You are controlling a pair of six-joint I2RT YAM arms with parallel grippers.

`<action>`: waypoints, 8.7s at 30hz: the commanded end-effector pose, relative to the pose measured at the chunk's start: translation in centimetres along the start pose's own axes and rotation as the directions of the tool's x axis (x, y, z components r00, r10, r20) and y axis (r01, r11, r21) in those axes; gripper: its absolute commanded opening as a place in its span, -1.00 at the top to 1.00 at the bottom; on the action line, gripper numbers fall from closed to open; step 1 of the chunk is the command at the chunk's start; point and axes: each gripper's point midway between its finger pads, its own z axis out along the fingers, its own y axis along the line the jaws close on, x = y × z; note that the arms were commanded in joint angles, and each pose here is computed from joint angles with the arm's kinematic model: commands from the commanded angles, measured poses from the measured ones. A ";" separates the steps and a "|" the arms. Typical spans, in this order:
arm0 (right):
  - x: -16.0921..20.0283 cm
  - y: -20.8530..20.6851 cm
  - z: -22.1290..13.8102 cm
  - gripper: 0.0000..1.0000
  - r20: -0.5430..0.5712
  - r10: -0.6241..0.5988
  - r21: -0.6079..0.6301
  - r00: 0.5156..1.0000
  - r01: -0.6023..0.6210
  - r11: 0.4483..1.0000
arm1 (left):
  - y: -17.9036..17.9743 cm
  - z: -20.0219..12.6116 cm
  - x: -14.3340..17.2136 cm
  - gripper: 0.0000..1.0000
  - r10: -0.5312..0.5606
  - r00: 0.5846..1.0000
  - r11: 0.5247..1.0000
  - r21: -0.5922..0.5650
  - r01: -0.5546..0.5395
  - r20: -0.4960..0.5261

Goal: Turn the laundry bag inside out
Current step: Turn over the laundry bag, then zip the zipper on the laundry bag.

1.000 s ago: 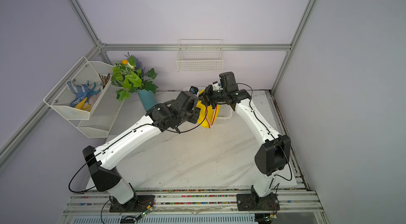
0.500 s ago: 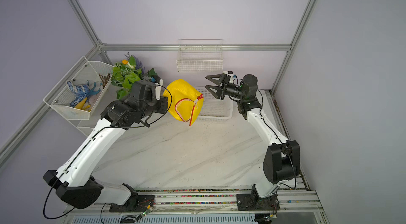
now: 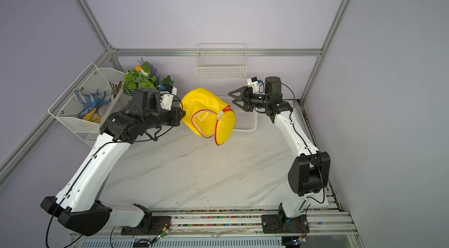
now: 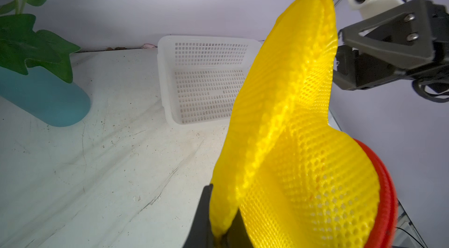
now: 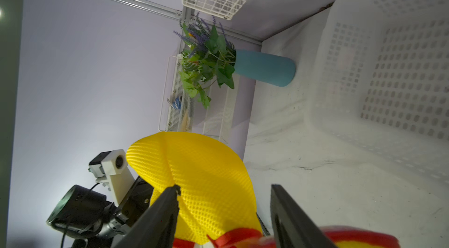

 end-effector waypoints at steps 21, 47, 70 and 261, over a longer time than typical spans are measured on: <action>8.9 9.4 0.8 -0.28 -0.205 -0.163 -0.415 0.965 0.066 0.907 | 2.3 2.8 2.2 1.00 -0.133 0.989 0.986 0.093 0.139 -0.065; 6.1 3.5 1.3 1.00 -0.183 -0.097 0.016 0.978 0.101 0.995 | 2.2 -5.7 -1.7 -1.00 -0.011 0.997 0.998 -0.059 0.016 0.077; 6.9 6.8 1.4 1.00 -0.265 -0.013 -0.164 0.964 -0.032 0.986 | -10.4 3.9 5.7 -0.99 0.139 0.980 0.901 0.428 -0.065 -0.143; 8.9 5.2 2.7 1.00 -0.247 -0.067 0.012 0.967 0.072 0.997 | -3.9 0.8 2.7 -0.99 0.226 0.972 0.961 0.176 -0.212 -0.060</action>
